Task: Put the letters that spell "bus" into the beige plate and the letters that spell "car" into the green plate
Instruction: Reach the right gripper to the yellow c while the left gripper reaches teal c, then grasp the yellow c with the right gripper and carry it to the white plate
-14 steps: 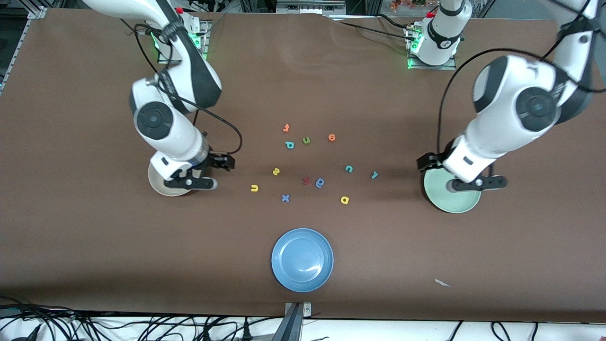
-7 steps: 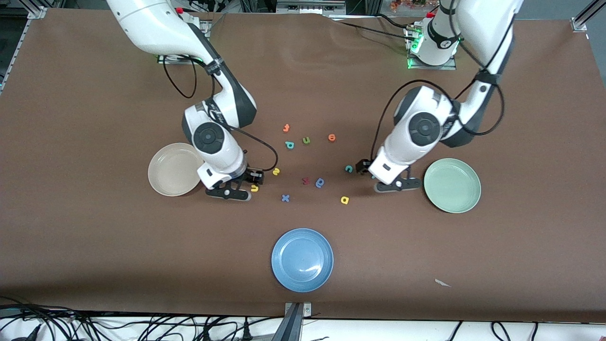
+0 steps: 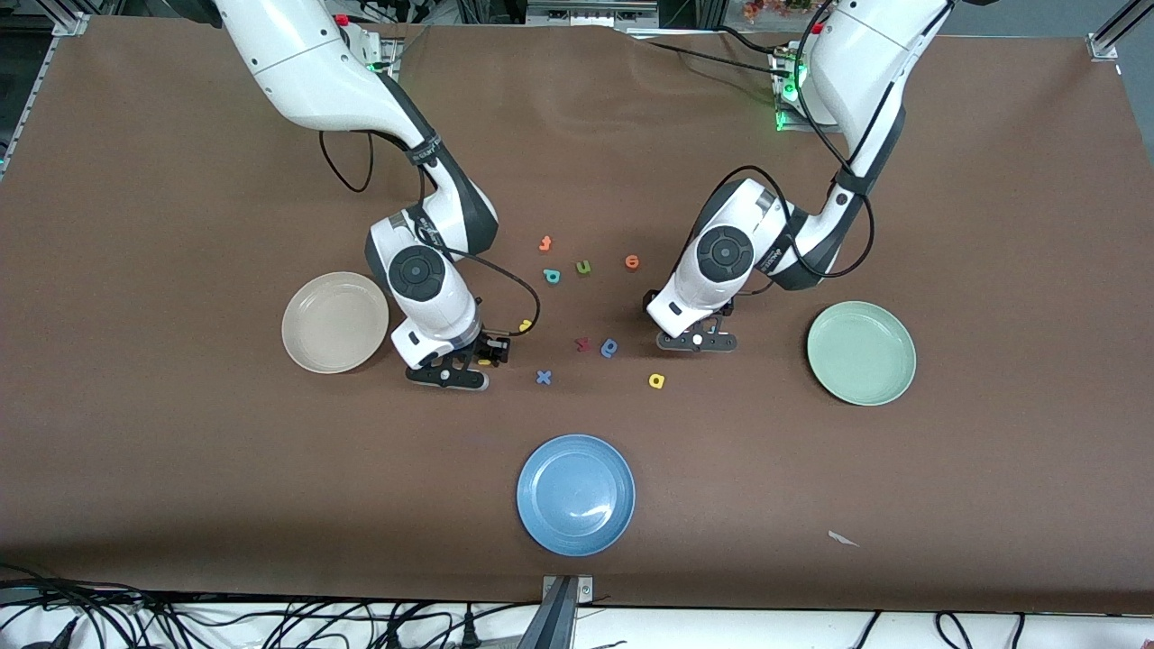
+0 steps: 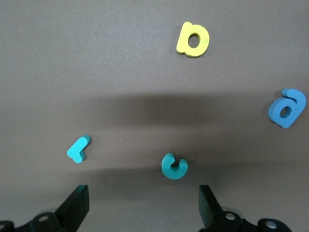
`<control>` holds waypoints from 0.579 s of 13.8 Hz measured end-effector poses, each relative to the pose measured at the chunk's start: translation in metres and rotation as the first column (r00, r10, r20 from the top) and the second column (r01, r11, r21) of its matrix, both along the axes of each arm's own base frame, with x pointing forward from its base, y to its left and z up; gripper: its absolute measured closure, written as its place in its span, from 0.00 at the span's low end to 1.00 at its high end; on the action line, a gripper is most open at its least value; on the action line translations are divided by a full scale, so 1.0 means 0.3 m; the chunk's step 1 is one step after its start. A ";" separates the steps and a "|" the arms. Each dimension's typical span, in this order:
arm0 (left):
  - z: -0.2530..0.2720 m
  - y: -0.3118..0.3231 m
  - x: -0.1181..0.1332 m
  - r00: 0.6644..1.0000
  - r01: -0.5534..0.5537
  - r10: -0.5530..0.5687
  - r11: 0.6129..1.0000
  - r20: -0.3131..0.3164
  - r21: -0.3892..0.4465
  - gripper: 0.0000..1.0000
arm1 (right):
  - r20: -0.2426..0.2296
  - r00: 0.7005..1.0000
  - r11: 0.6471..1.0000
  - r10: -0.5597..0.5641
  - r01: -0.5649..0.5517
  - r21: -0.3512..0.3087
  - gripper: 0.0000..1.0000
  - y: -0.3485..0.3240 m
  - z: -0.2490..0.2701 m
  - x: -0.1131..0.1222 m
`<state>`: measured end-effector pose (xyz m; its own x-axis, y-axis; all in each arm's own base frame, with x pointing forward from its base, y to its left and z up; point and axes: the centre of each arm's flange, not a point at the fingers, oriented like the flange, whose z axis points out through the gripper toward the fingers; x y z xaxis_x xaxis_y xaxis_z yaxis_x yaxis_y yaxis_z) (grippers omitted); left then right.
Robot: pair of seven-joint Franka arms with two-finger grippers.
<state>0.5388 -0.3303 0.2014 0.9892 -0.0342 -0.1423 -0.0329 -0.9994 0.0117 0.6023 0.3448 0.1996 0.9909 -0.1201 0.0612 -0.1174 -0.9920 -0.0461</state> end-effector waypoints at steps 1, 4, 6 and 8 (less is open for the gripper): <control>-0.008 0.000 -0.002 1.000 0.008 -0.008 1.000 -0.004 0.000 0.00 | 0.001 1.000 1.000 0.001 -0.001 0.000 0.35 0.000 -0.009 0.000; -0.022 -0.023 -0.009 1.000 0.019 -0.019 1.000 -0.008 -0.002 0.00 | -0.003 1.000 1.000 0.002 -0.002 -0.003 0.36 -0.001 -0.024 -0.002; -0.049 -0.055 -0.013 1.000 0.025 -0.026 1.000 -0.012 -0.005 0.00 | -0.005 1.000 1.000 0.010 -0.010 -0.014 0.37 -0.003 -0.040 -0.005; -0.069 -0.085 -0.014 1.000 0.021 -0.021 1.000 -0.006 -0.014 0.00 | -0.002 1.000 1.000 0.019 -0.019 -0.021 0.38 -0.004 -0.064 -0.007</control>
<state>0.5345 -0.3557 0.1806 0.9874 -0.0574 -0.1473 -0.0542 -0.9982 0.0255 0.6001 0.3438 0.1805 0.9931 -0.0997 0.0618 -0.0983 -0.9948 -0.0251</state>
